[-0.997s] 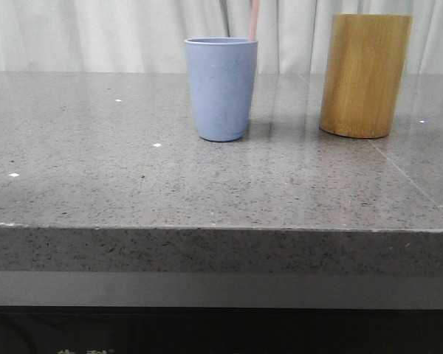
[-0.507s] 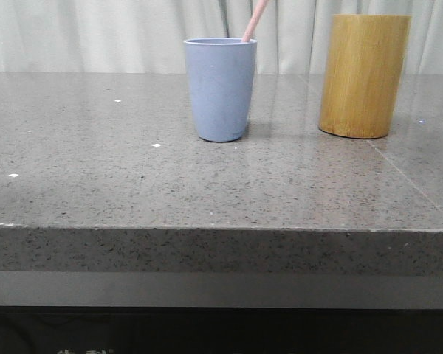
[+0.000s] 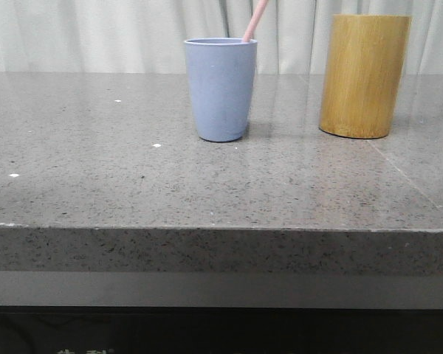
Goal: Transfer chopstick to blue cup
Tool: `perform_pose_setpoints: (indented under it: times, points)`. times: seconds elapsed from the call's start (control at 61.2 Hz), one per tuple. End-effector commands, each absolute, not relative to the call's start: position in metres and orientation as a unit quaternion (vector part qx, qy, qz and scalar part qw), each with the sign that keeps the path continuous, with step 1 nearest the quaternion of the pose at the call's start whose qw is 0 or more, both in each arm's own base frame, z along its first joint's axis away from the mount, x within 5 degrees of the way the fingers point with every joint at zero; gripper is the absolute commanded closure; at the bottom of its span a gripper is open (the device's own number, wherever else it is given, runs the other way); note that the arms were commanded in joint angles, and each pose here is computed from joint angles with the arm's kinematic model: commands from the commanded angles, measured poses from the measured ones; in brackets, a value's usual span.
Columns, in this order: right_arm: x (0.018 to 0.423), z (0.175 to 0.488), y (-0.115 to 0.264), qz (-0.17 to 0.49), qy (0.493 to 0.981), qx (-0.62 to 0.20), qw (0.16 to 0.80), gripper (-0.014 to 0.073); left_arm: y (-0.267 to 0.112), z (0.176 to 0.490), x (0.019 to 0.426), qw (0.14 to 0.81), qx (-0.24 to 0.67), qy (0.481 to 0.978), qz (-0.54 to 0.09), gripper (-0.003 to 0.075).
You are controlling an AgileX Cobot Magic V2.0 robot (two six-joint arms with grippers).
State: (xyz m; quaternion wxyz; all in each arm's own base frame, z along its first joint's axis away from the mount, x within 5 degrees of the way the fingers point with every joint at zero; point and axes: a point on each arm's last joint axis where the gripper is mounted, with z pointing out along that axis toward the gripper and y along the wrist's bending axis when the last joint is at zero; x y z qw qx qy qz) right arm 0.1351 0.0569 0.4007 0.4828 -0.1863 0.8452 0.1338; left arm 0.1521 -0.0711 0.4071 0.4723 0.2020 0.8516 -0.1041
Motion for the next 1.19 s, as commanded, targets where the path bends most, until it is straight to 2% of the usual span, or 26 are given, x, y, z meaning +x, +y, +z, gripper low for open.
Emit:
perform_pose_setpoints:
  times: [0.0, 0.082, 0.147, 0.409, 0.507, 0.965, 1.079, 1.177]
  points:
    - [0.129, 0.412, 0.053, 0.136, 0.813, -0.17, 0.541, 0.0202, -0.071, 0.421, 0.153, 0.516, 0.19, 0.827, -0.118, 0.0417]
    - [0.127, 0.412, 0.052, 0.136, 0.812, -0.171, 0.541, 0.0205, -0.071, 0.421, 0.153, 0.516, 0.19, 0.827, -0.118, 0.042]
    - [0.127, 0.412, 0.052, 0.136, 0.813, -0.171, 0.539, 0.0243, -0.071, 0.421, 0.153, 0.516, 0.19, 0.827, -0.118, 0.0447]
    - [0.127, 0.41, 0.052, 0.136, 0.818, -0.174, 0.531, 0.0603, -0.071, 0.421, 0.153, 0.516, 0.19, 0.827, -0.118, 0.0723]
    - [0.127, 0.411, 0.053, 0.137, 0.818, -0.173, 0.532, 0.0667, -0.071, 0.422, 0.153, 0.517, 0.19, 0.826, -0.118, 0.0739]
    - [0.127, 0.41, 0.053, 0.137, 0.818, -0.173, 0.531, 0.0662, -0.072, 0.418, 0.153, 0.518, 0.19, 0.825, -0.12, 0.0739]
    - [0.127, 0.41, 0.053, 0.137, 0.818, -0.173, 0.531, 0.0662, -0.052, 0.408, 0.138, 0.573, 0.156, 0.799, -0.099, 0.0739]
    - [0.127, 0.41, 0.053, 0.137, 0.818, -0.173, 0.531, 0.0662, -0.029, 0.389, 0.113, 0.655, 0.105, 0.744, -0.077, 0.0739]
